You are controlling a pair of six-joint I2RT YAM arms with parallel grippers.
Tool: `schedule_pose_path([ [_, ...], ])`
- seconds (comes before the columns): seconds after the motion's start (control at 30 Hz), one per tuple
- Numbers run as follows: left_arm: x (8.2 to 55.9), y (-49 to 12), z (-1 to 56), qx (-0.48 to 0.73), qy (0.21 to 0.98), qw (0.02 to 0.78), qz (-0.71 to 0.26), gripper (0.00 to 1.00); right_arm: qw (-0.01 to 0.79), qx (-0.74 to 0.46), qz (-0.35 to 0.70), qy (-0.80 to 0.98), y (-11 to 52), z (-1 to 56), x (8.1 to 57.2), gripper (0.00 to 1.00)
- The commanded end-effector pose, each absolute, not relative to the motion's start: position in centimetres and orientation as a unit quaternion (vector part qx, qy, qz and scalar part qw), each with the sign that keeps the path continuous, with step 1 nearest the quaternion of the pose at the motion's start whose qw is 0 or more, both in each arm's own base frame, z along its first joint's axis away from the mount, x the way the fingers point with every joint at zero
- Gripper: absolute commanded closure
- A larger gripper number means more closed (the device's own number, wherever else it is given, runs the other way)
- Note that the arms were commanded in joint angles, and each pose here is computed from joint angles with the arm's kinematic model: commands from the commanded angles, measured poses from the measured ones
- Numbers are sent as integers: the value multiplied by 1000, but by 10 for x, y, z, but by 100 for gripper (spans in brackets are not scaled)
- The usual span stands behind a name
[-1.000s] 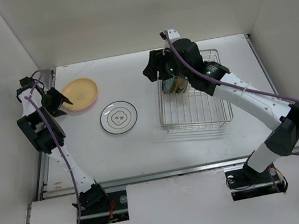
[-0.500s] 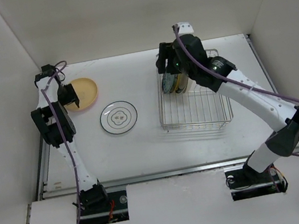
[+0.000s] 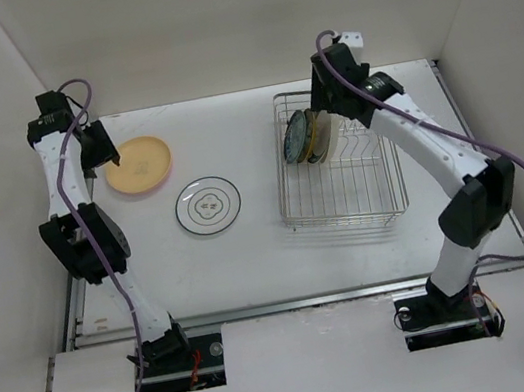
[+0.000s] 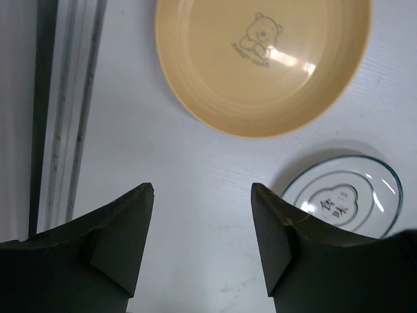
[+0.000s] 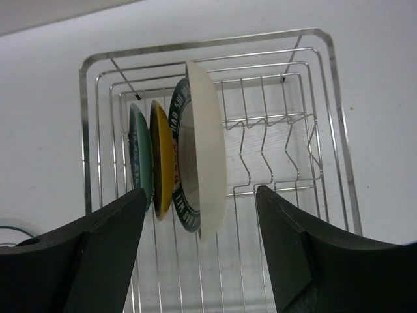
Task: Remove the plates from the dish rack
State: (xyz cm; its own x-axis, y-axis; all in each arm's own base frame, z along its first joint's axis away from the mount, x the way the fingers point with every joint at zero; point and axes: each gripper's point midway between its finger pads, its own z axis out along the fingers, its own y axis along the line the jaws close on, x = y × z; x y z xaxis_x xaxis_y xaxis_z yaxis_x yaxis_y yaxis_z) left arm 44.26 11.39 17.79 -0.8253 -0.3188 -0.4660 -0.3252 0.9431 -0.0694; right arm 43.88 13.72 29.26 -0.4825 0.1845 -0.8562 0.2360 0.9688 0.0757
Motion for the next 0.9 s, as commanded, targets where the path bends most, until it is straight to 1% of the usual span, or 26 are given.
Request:
schedule_pose_path([
  [0.0, 416, 93, 197, -151, 959, 239, -22, 42, 483, 108, -25, 868, 144, 281, 455, 26],
  [0.07, 408, 87, 200, -148, 959, 239, -34, 42, 477, 122, -33, 870, 135, 274, 464, 26],
  [0.23, 386, 78, 211, -127, 960, 246, -39, 42, 459, 138, -49, 876, 126, 250, 474, 34],
  [0.33, 380, 72, 215, -114, 959, 254, -51, 42, 454, 139, -44, 879, 129, 243, 474, 48],
  [0.37, 377, 71, 215, -114, 959, 253, -51, 42, 454, 139, -44, 879, 129, 243, 474, 58],
  [0.43, 375, 69, 214, -113, 960, 249, -56, 42, 451, 140, -52, 880, 126, 239, 472, 68],
  [0.47, 373, 66, 214, -113, 961, 245, -62, 42, 457, 141, -48, 877, 124, 247, 468, 73],
  [0.5, 373, 67, 214, -108, 961, 245, -61, 42, 462, 144, -49, 874, 122, 252, 467, 82],
  [0.57, 373, 65, 214, -107, 961, 246, -65, 42, 466, 147, -51, 871, 119, 257, 464, 91],
  [0.6, 373, 65, 214, -107, 961, 246, -65, 42, 472, 149, -47, 868, 118, 264, 462, 98],
  [0.63, 373, 64, 214, -106, 961, 246, -70, 42, 473, 151, -51, 866, 117, 265, 462, 100],
  [0.77, 372, 61, 214, -110, 961, 242, -77, 42, 500, 159, -70, 848, 105, 296, 453, 100],
  [0.8, 370, 60, 214, -110, 962, 238, -77, 42, 514, 166, -68, 839, 102, 311, 452, 100],
  [0.87, 371, 61, 216, -110, 961, 242, -77, 42, 518, 164, -82, 835, 95, 321, 446, 100],
])
